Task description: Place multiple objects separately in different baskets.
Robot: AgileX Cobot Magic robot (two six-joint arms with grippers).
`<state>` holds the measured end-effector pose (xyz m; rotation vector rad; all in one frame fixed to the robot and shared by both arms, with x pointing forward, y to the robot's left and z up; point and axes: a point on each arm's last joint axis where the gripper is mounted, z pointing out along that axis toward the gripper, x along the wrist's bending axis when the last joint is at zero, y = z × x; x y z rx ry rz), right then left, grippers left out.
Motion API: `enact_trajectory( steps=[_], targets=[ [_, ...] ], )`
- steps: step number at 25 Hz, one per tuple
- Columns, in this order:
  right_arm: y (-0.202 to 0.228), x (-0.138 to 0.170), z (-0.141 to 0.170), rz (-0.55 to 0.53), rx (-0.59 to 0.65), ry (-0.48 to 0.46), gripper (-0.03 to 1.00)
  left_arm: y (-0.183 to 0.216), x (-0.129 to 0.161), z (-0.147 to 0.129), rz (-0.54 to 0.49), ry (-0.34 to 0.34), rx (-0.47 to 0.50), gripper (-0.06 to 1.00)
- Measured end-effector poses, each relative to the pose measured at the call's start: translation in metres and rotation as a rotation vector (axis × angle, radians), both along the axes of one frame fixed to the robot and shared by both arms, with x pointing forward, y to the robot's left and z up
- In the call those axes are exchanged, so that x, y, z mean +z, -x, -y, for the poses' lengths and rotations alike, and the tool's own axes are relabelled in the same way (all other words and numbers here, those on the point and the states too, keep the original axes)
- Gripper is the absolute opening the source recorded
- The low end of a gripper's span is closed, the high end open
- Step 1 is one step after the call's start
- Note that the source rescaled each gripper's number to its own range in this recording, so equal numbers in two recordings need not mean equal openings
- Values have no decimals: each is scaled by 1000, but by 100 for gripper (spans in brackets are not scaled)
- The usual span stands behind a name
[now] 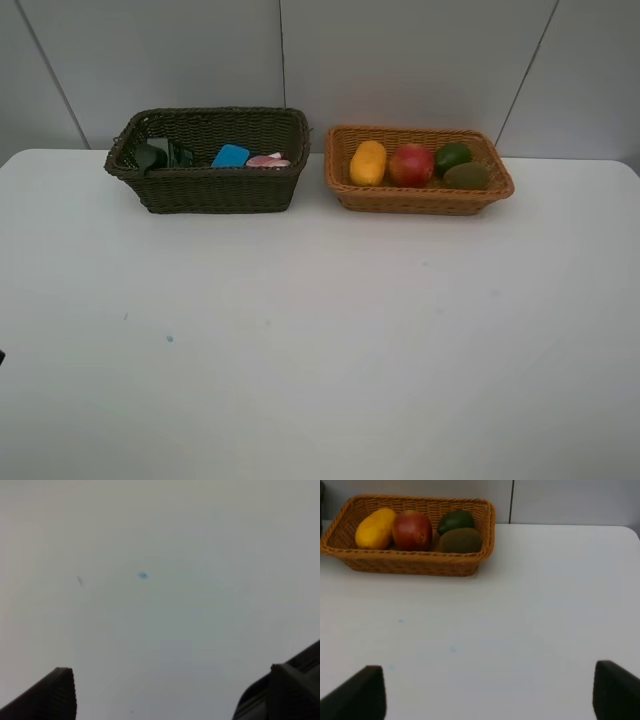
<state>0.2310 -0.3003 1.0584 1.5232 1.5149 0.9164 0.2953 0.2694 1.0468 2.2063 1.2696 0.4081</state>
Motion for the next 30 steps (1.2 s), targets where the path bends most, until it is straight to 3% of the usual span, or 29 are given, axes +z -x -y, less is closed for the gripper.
enact_trajectory(
  steps=[4, 9, 16, 27, 30],
  targets=[
    [0, 0, 0, 0, 0, 0, 100, 17, 7, -9, 127, 26, 27, 100],
    [0, 0, 0, 0, 0, 0, 100, 29, 11, -17, 228, 40, 131, 100],
    [0, 0, 0, 0, 0, 0, 100, 40, 12, -23, 305, 33, 290, 100],
    [0, 0, 0, 0, 0, 0, 100, 65, 12, -25, 456, 32, 384, 100],
    [0, 0, 0, 0, 0, 0, 100, 68, 10, -25, 456, 31, 414, 100]
  ],
)
